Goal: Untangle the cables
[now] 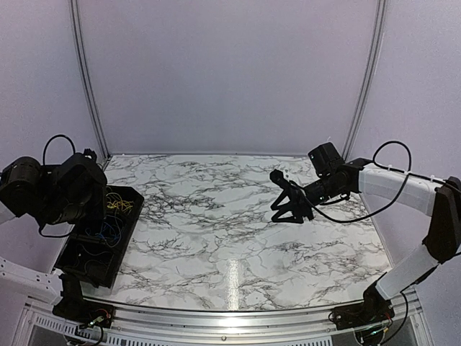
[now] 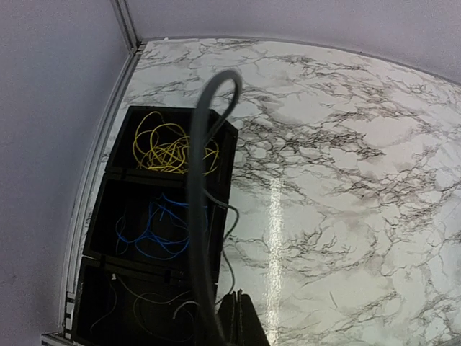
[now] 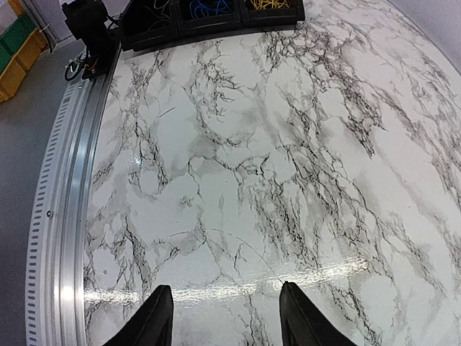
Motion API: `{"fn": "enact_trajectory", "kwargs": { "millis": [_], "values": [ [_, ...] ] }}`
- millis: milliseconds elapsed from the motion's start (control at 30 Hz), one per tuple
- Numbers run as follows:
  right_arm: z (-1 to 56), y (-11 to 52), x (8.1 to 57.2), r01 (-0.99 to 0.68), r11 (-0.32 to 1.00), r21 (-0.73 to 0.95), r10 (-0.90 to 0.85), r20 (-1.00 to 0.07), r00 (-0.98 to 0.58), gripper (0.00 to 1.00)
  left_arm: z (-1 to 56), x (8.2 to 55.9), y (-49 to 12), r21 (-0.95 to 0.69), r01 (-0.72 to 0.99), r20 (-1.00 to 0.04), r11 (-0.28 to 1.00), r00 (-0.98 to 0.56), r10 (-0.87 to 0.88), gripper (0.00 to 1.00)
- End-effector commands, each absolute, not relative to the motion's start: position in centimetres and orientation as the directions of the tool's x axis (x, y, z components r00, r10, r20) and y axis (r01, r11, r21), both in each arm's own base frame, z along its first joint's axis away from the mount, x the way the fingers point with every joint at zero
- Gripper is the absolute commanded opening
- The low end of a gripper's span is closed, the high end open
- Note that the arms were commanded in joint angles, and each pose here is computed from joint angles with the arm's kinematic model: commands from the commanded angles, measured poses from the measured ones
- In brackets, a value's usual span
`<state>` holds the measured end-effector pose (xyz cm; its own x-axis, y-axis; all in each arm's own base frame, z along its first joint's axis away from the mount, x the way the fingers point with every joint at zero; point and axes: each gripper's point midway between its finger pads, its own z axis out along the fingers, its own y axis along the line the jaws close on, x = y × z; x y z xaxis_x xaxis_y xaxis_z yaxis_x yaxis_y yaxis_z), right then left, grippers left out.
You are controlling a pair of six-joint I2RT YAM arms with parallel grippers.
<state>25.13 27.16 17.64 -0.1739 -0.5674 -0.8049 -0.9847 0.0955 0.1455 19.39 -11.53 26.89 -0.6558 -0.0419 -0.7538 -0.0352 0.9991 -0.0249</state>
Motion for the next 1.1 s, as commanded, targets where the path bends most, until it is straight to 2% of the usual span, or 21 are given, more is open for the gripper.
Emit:
{"fn": "enact_trajectory", "kwargs": {
  "millis": [0,233,667,867,1067],
  "values": [
    [16.9,27.4,25.1,-0.987,0.090,0.136,-0.586,-0.794,-0.163,0.50,26.5,17.7,-7.5,0.068,-0.136,-0.717,0.988,-0.695,-0.046,0.00],
    [16.1,27.2,25.0,-0.985,0.095,0.141,-0.603,-0.779,-0.170,0.51,25.2,16.4,-6.2,-0.024,-0.190,-0.686,0.982,-0.711,-0.154,0.00],
    [15.6,27.7,24.7,-0.984,0.083,0.159,-0.610,-0.773,-0.176,0.50,19.3,14.8,-3.5,0.081,-0.284,-0.583,0.955,-0.791,-0.186,0.00],
    [15.0,28.3,24.3,-0.983,0.064,0.172,-0.623,-0.763,-0.174,0.50,15.8,13.7,-2.6,0.203,-0.283,-0.509,0.937,-0.849,-0.145,0.00],
    [15.0,28.5,24.0,-0.983,0.057,0.177,-0.625,-0.761,-0.173,0.50,15.4,13.8,-2.5,0.249,-0.276,-0.493,0.928,-0.861,-0.123,0.00]
  ]
}}
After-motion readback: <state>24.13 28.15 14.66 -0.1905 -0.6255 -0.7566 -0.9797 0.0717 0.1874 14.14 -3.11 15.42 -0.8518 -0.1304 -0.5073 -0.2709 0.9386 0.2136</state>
